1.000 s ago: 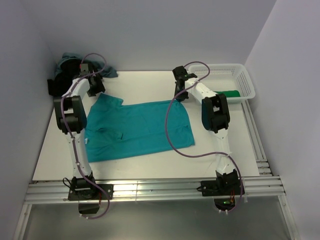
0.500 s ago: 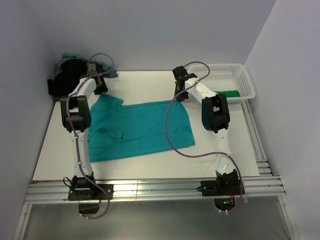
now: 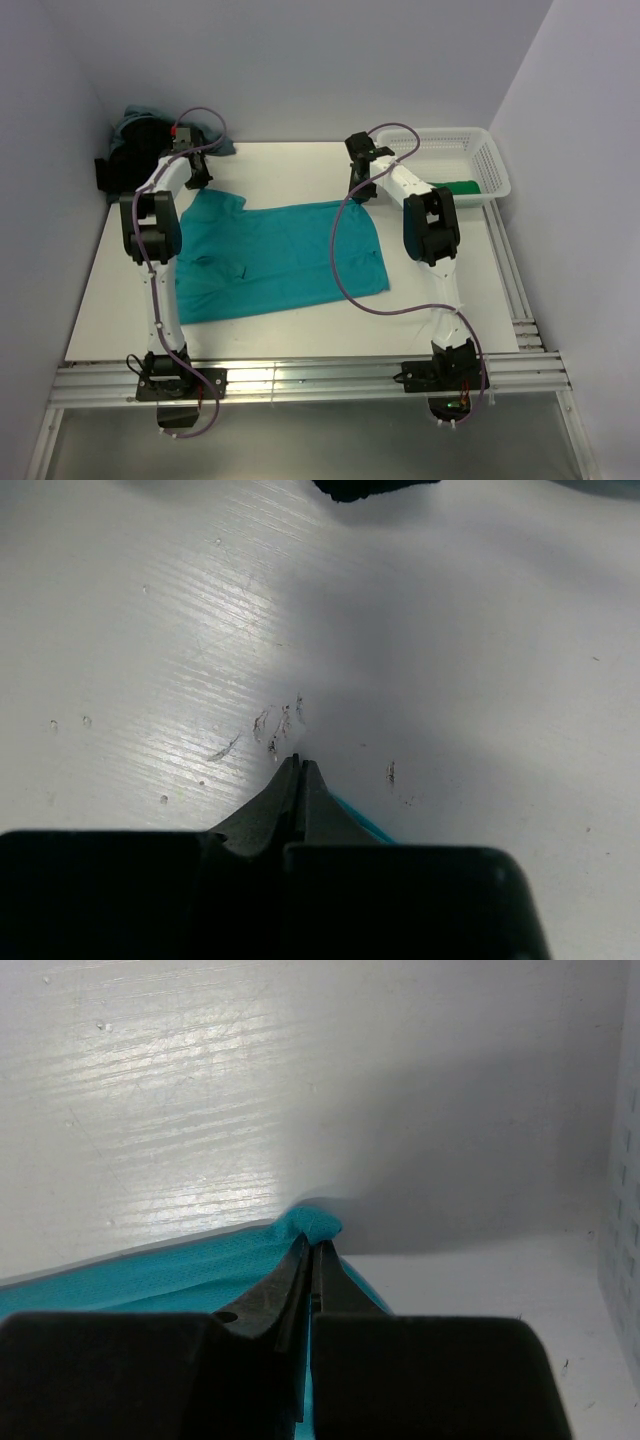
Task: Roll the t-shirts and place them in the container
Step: Fold the tshirt
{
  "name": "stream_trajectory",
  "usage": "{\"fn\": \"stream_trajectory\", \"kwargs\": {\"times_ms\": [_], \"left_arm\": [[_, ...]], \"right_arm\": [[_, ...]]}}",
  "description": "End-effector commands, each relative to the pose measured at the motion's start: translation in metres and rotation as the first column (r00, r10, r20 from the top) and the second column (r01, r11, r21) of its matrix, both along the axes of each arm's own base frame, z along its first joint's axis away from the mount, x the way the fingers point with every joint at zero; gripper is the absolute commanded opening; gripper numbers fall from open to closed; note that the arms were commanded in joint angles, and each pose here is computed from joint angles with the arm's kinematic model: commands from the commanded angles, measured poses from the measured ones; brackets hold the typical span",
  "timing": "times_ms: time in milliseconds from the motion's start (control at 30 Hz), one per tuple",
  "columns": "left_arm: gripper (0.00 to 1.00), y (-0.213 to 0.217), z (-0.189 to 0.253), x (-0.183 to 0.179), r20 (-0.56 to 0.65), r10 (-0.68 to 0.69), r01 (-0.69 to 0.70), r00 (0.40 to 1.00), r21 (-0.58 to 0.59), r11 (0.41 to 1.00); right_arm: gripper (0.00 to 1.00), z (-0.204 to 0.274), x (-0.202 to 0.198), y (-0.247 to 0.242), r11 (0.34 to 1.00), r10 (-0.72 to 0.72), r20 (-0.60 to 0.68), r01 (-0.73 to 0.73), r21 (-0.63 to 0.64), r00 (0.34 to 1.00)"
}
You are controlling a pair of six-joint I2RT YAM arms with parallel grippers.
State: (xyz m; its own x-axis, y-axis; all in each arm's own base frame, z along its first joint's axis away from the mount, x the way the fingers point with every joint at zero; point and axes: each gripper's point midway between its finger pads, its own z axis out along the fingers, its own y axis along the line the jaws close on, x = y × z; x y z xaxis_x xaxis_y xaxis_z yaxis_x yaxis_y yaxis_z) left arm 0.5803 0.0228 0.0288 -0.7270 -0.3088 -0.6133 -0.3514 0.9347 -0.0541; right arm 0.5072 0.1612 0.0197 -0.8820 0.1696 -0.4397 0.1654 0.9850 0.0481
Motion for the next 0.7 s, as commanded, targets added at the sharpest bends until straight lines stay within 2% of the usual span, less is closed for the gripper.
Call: {"fn": "stream_trajectory", "kwargs": {"times_ms": [0, 333, 667], "left_arm": [[0.00, -0.002, 0.030, 0.005, 0.050, -0.005, 0.005, 0.999, -0.009, 1.000], [0.00, -0.009, 0.102, -0.004, 0.200, -0.013, 0.022, 0.980, -0.042, 0.999], [0.01, -0.035, 0.135, -0.043, 0.240, -0.045, 0.062, 0.970, -0.063, 0.996]], "right_arm": [[0.00, 0.021, -0.001, 0.002, 1.000, -0.011, 0.019, 0.011, 0.017, 1.000], [0.00, 0.036, 0.007, 0.007, 0.998, -0.027, 0.063, 0.024, 0.055, 0.998], [0.00, 0.045, 0.004, 0.008, 0.996, -0.041, 0.074, 0.034, 0.083, 0.996]]}}
